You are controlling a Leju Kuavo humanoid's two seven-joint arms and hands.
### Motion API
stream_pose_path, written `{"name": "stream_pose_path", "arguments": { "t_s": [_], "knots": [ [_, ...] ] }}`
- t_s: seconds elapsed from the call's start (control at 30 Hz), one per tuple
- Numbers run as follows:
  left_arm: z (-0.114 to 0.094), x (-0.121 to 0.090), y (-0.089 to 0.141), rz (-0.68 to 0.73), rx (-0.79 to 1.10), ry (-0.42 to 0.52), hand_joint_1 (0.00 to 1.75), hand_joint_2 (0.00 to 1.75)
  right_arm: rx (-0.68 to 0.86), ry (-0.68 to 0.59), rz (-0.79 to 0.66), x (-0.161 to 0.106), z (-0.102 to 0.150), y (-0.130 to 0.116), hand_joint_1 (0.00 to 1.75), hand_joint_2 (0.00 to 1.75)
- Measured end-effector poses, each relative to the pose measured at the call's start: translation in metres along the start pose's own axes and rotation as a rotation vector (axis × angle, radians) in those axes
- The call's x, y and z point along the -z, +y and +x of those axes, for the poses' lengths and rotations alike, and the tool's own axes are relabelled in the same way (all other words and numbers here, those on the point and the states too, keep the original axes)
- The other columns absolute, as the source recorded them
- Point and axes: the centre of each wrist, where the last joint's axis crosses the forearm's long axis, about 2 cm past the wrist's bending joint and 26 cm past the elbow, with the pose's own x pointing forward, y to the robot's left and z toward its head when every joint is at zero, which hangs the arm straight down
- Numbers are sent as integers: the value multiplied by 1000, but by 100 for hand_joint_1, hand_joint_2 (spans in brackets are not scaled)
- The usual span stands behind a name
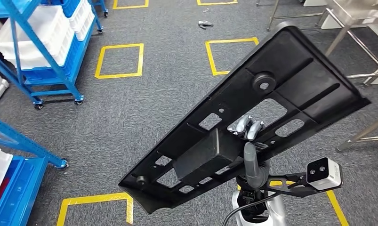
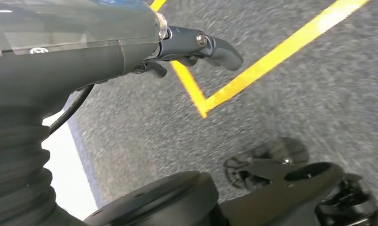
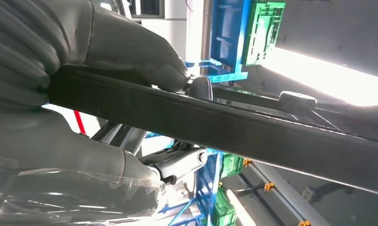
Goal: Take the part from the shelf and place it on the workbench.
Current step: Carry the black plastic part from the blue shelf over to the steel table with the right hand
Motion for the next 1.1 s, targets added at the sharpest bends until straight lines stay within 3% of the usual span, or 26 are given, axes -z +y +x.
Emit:
{"name": "stream_pose_path", "arguments": {
  "t_s": [1.1],
  "knots": [
    [-4, 0, -2, -26, -10, -17, 0, 175, 29, 11, 10, 1, -4, 3, 175, 175]
  ]
}}
